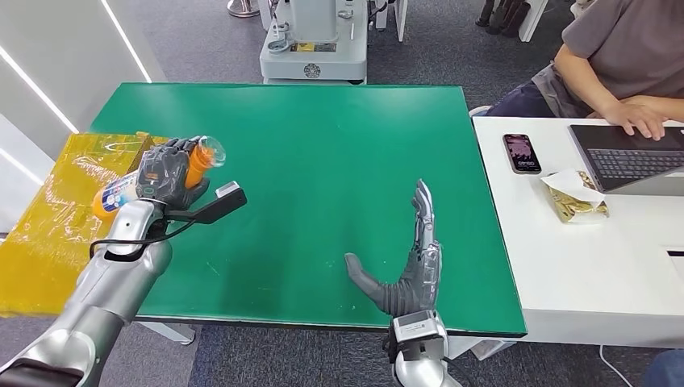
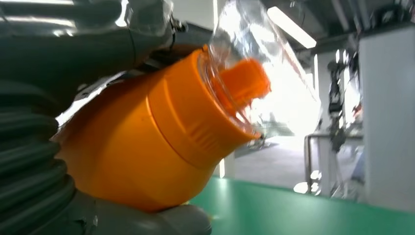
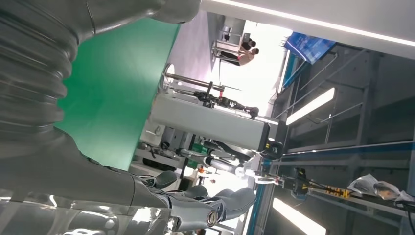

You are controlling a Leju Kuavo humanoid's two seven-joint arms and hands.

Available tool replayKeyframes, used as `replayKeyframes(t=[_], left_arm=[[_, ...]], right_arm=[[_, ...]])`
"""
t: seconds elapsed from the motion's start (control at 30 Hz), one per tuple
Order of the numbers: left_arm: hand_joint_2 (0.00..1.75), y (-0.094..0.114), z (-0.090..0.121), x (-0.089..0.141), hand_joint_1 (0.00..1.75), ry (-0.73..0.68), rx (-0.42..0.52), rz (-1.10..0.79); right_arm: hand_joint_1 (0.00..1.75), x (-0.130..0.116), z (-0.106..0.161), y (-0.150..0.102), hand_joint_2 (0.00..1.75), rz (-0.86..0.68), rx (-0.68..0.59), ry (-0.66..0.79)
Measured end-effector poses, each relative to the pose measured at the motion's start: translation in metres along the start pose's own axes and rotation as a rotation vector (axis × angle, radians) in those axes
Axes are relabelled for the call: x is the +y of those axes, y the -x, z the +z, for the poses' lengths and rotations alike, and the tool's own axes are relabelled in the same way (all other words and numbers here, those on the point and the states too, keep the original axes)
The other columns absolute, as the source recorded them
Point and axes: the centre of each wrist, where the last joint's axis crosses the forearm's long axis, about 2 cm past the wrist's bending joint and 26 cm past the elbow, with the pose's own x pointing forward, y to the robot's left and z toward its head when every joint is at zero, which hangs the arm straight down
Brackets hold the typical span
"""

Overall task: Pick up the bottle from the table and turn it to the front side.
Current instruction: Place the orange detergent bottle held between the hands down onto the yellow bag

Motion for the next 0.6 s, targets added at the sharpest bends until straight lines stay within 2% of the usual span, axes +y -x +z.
replayKeyframes(t=[0.2,0.6], left_arm=[[1.75,0.006,-0.001,-0.007,1.75,0.080,0.000,-0.050],[1.75,0.020,0.018,-0.032,1.75,0.216,0.020,-0.092]], right_arm=[[0.00,0.001,-0.001,-0.001,1.75,-0.025,0.018,0.019],[0.00,0.005,-0.007,-0.003,1.75,-0.060,0.014,0.025]])
